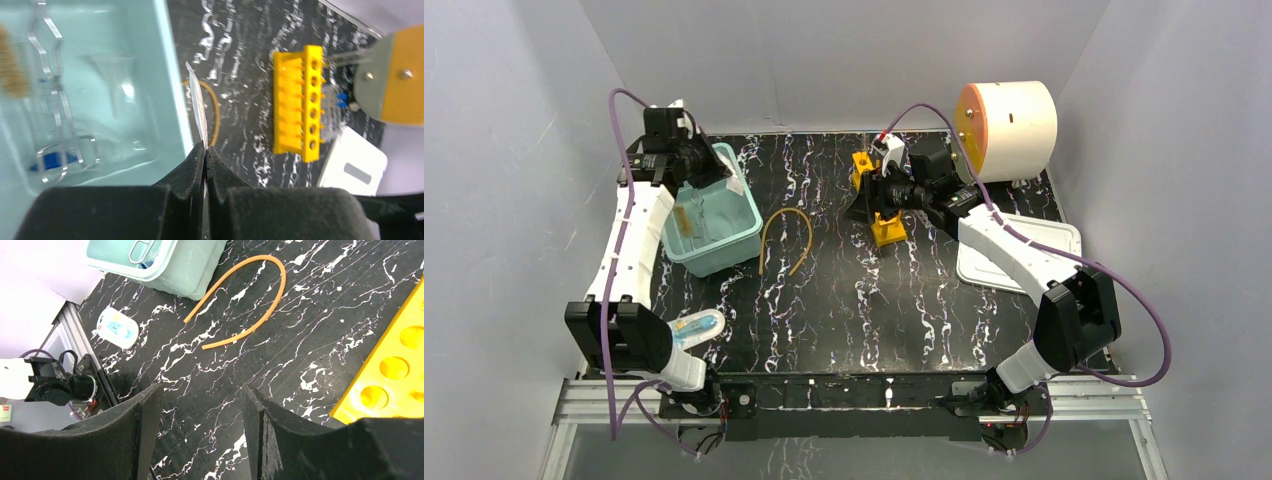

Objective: Organize the chemistry lab equipment

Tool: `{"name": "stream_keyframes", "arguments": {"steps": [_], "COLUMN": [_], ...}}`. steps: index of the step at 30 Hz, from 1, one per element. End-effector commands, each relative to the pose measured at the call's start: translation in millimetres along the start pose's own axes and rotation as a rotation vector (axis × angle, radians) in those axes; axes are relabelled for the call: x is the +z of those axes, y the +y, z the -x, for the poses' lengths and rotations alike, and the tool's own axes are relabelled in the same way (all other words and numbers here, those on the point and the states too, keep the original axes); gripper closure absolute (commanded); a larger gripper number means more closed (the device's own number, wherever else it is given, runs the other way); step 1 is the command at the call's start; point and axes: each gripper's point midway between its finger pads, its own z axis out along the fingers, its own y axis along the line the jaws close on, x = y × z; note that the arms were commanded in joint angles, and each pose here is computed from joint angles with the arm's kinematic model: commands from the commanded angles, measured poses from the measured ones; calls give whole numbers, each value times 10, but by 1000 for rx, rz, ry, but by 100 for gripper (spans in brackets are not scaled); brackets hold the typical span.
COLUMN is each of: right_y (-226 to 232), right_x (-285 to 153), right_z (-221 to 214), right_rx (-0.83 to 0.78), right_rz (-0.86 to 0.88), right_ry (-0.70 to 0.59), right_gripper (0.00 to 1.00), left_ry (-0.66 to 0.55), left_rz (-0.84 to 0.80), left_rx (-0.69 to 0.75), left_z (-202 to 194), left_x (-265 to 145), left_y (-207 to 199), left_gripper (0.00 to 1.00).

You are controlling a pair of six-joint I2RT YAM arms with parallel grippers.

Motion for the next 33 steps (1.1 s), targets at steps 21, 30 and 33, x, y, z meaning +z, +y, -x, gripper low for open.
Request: {"name": "stream_keyframes", "arguments": {"steps": [21,30,33], "right_y": [-185,-258,-262], "right_x": [222,324,335], "right_z": [115,177,171], "right_rx": [5,-25,-30], "right_rz": [-34,-42,-40], "right_ry": [17,32,34], "right_gripper": [33,32,32], "left_ry": [172,250,227], "left_rz": [498,480,467], "left_rx": [55,55,53], "left_z": [-156,-249,-195], "left_x": [279,619,647], "left_y": [1919,2028,2003], "left_gripper": [100,100,89]}}
